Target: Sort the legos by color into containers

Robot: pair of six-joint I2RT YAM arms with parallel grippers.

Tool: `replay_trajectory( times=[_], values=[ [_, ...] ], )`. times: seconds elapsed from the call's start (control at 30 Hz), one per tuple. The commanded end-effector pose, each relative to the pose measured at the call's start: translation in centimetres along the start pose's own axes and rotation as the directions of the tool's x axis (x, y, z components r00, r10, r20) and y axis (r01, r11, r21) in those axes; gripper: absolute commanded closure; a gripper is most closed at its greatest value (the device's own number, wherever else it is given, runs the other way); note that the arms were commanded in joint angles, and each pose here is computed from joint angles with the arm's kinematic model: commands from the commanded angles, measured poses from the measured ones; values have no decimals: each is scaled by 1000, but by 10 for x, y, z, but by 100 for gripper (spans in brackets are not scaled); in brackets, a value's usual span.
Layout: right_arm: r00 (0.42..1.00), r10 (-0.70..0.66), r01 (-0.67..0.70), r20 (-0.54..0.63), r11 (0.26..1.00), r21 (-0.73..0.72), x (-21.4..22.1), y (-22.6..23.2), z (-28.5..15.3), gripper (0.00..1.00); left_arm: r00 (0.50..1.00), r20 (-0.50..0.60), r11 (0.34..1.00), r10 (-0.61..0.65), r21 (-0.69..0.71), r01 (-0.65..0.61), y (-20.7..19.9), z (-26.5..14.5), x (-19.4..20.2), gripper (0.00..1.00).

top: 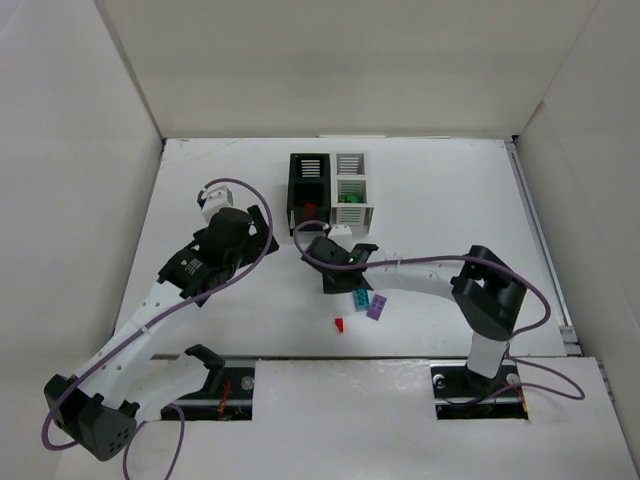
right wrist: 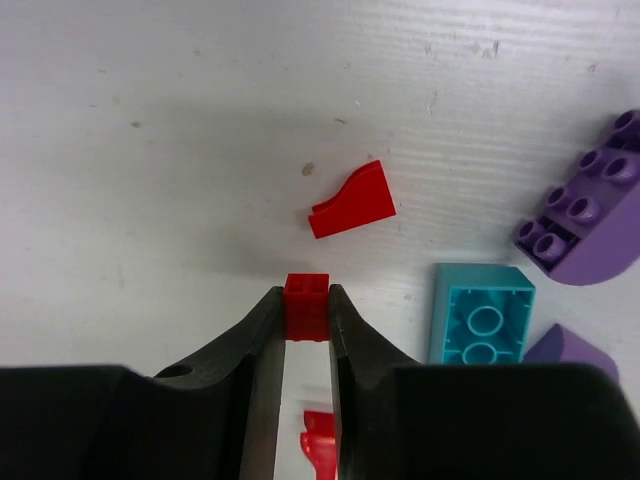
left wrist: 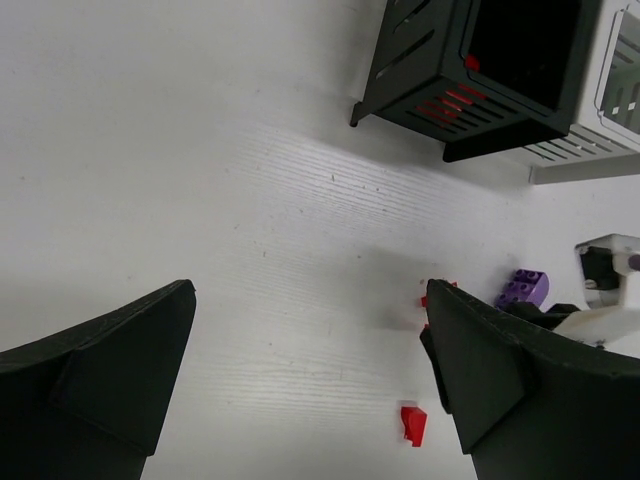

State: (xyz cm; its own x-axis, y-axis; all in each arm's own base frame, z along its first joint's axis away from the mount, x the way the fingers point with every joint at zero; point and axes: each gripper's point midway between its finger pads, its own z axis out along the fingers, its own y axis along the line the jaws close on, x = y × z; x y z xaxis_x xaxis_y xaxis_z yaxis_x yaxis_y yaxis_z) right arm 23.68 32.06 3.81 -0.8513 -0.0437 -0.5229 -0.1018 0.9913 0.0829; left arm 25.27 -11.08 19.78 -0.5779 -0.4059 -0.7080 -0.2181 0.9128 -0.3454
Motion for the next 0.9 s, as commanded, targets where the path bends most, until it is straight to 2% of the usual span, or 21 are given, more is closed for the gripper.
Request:
replay_trajectory(
  times=[0.0, 0.13, 0.2, 0.23, 0.5, 0.73, 0.83, 0.87],
  values=[
    [984, 0, 17, 179, 995, -94, -66, 26, -53, 82, 1000, 25, 1000, -12, 14, 12, -3, 0, -5, 0],
    [943, -9, 52, 333, 992, -118, -124, 45, -90, 82, 1000, 11, 1000, -17, 13, 16, -5, 6, 0, 0],
    [925, -54, 94, 377, 992, -89, -144, 49, -93, 82, 1000, -1, 1000, -10, 0, 10, -3, 10, 4, 0],
    [908, -29, 78, 418, 992, -101, -169, 53, -104, 82, 1000, -2, 1000, -19, 0, 19, -3, 10, 4, 0],
    [857, -28, 117, 514, 983, -141, -254, 73, -104, 82, 999, -14, 998, -52, -19, 52, 7, 16, 4, 0],
    [862, -39, 116, 506, 986, -122, -280, 70, -67, 82, 999, -24, 999, -33, -39, 32, 11, 21, 5, 0],
    [870, -45, 117, 490, 986, -117, -278, 68, -55, 77, 999, -30, 999, -30, -45, 29, 9, 23, 5, 0],
    [870, -45, 117, 490, 986, -117, -278, 68, -55, 69, 999, -30, 999, -30, -45, 29, 9, 23, 5, 0]
  ],
)
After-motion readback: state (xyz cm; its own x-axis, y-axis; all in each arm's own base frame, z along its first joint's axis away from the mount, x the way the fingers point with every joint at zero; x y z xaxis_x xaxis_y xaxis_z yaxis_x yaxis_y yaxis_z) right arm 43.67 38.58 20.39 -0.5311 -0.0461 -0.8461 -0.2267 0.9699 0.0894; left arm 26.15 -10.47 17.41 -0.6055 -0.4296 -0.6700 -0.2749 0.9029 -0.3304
